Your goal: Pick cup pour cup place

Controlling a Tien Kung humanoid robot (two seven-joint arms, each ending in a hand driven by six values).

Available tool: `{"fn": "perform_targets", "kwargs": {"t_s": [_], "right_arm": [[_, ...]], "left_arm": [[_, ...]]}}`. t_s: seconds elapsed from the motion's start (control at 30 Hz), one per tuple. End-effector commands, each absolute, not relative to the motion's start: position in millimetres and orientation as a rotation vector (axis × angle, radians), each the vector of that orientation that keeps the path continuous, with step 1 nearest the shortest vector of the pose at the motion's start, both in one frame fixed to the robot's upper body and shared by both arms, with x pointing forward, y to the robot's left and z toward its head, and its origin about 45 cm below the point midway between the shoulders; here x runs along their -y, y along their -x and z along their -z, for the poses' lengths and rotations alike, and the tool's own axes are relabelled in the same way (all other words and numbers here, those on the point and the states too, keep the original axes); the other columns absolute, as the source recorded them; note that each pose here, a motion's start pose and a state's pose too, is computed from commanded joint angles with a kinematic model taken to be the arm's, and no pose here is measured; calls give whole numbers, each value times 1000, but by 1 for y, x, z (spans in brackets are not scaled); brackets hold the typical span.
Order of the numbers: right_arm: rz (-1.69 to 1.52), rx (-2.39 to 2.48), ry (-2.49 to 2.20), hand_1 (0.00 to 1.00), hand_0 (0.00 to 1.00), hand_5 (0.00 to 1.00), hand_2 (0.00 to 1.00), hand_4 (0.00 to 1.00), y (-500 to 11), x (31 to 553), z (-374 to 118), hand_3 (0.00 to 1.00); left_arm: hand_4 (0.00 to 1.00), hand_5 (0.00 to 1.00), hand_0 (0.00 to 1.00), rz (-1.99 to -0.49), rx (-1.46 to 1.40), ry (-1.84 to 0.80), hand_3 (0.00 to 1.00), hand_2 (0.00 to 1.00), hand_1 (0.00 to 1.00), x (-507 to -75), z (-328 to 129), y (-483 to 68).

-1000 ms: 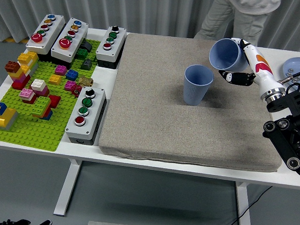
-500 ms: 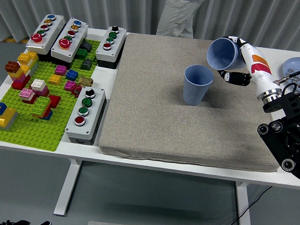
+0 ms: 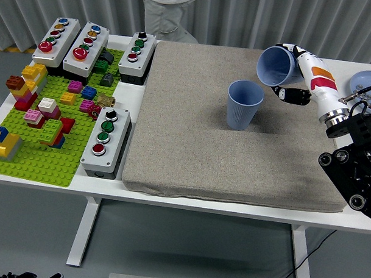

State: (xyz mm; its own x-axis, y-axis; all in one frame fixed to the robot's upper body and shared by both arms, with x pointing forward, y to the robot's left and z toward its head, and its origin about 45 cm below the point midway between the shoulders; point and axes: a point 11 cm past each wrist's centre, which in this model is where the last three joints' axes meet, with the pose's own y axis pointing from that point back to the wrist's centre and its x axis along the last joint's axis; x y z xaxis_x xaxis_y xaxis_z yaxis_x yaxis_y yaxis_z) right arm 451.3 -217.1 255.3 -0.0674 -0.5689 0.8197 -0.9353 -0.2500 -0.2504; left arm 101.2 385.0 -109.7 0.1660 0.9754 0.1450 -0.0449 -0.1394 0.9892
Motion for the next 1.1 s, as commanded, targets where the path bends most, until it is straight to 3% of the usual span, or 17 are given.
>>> {"fn": "perform_targets", "kwargs": {"t_s": [1.1], "right_arm": [[-1405,1512,-1723,726,818,98,625,763,-450,201,-263,660]], "left_arm": [[505,967,776,-1209,-984,-1358,646,809,756,-386,108,-106]]}}
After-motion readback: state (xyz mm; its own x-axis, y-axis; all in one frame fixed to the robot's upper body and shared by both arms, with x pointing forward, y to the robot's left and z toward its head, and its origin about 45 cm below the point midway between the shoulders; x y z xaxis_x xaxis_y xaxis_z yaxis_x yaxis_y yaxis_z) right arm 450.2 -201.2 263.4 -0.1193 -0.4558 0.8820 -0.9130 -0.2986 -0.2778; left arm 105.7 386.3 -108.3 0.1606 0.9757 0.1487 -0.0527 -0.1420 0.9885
